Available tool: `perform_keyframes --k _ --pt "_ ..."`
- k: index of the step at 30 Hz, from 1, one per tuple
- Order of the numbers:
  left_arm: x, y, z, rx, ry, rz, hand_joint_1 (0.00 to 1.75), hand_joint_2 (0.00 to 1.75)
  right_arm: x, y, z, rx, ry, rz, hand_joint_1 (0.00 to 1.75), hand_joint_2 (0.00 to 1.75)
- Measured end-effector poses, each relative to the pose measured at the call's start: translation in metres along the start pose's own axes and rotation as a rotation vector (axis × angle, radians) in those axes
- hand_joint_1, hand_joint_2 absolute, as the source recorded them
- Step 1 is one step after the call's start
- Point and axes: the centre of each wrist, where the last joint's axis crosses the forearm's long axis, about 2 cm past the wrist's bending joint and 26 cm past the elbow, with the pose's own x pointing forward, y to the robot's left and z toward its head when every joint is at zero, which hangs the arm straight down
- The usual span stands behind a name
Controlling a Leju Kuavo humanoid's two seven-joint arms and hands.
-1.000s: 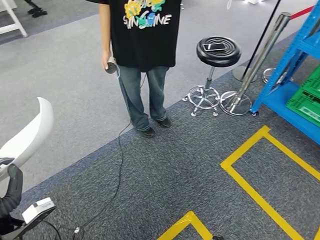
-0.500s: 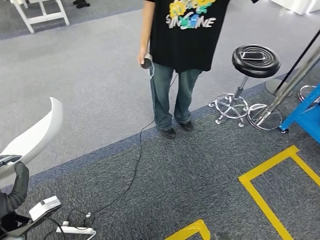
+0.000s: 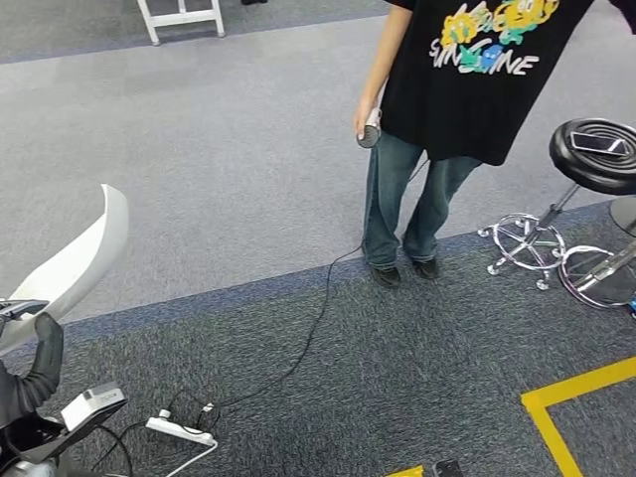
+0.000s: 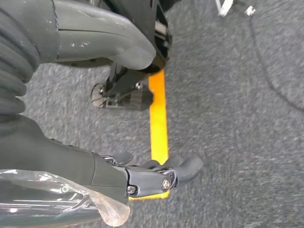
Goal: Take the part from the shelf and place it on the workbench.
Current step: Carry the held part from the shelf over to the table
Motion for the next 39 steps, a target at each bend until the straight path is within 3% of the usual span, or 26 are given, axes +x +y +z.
perform_keyframes --k 4,10,16,39 --pt "0.0 -0.001 -0.001 0.001 -0.011 0.003 1.75 1.75 0.001 0.001 -0.001 -0.021 0.059 -0.056 0.0 1.75" --pt "-0.002 -0.007 -0.006 0.005 -0.054 -0.001 1.75 1.75 -0.004 -0.001 0.003 -0.023 0.286 -0.115 0.0 1.75" --pt "-0.007 -0.016 -0.019 0.023 -0.079 -0.005 1.75 1.75 -0.002 0.0 0.001 -0.018 0.421 -0.127 0.0 1.75" --pt "-0.007 -0.032 -0.027 0.01 -0.066 0.01 1.75 1.75 -0.009 0.011 0.009 0.013 0.441 -0.046 0.0 1.75"
